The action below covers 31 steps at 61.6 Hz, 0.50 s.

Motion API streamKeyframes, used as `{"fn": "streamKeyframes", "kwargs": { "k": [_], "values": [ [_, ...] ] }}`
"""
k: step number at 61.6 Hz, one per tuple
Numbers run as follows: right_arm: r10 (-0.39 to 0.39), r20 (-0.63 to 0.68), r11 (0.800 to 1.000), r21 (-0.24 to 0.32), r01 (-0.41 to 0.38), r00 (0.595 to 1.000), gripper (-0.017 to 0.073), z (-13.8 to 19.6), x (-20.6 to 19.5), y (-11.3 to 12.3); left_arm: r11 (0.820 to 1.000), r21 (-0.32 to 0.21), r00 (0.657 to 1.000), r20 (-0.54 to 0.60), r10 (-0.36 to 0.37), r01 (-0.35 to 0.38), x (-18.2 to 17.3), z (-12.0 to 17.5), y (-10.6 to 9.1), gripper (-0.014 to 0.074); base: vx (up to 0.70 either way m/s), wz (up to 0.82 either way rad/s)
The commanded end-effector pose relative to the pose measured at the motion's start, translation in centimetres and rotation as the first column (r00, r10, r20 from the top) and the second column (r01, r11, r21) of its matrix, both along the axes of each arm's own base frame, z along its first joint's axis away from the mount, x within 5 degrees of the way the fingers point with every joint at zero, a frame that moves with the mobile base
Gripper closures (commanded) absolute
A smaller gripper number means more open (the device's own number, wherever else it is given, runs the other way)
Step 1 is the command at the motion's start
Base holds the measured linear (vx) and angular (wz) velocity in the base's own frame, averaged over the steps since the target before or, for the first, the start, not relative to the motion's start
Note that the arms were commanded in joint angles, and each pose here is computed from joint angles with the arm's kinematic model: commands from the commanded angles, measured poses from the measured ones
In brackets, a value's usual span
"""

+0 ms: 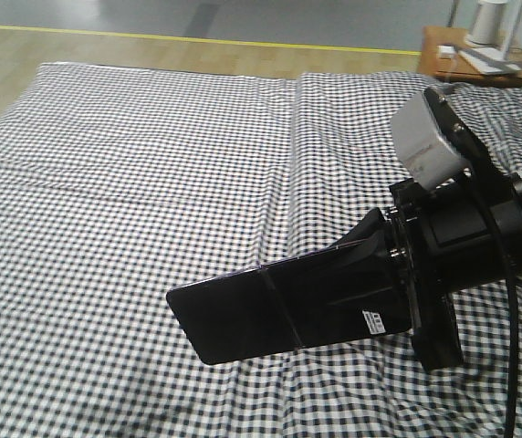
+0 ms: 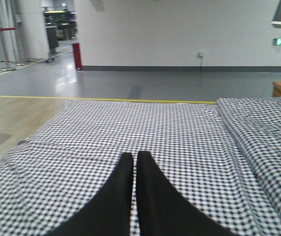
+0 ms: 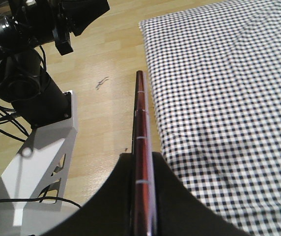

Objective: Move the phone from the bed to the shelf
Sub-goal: 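Hold the phone in the right gripper while the base turns away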

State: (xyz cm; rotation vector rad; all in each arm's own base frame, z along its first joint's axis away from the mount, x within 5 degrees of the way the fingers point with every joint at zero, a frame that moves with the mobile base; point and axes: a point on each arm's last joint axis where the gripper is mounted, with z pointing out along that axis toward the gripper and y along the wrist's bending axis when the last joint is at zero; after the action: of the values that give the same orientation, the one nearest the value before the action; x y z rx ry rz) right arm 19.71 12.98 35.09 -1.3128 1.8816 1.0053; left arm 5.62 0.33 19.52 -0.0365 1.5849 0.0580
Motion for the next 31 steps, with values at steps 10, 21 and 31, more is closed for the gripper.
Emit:
{"fn": "streamKeyframes", "kwargs": {
  "k": [10,21,31],
  "values": [
    [0.053,-0.002,0.995,0.090,-0.052,0.999,0.0561,1.89,-1.16,0.23,1.000,-0.012,0.994,0.105,-0.005,0.006,-0.20,1.54,-0.03,0.0592,-0.10,0.43],
    [0.053,-0.002,0.995,0.090,-0.052,0.999,0.0561,1.89,-1.16,0.23,1.000,-0.012,0.994,0.105,-0.005,0.006,-0.20,1.54,-0.03,0.0592,-0.11,0.44],
    [0.053,-0.002,0.995,0.090,-0.052,0.999,0.0561,1.89,-1.16,0.23,1.000,-0.012,0.994,0.105,-0.005,0.006,-0.20,1.54,-0.03,0.0592,-0.11,0.43]
  ]
}}
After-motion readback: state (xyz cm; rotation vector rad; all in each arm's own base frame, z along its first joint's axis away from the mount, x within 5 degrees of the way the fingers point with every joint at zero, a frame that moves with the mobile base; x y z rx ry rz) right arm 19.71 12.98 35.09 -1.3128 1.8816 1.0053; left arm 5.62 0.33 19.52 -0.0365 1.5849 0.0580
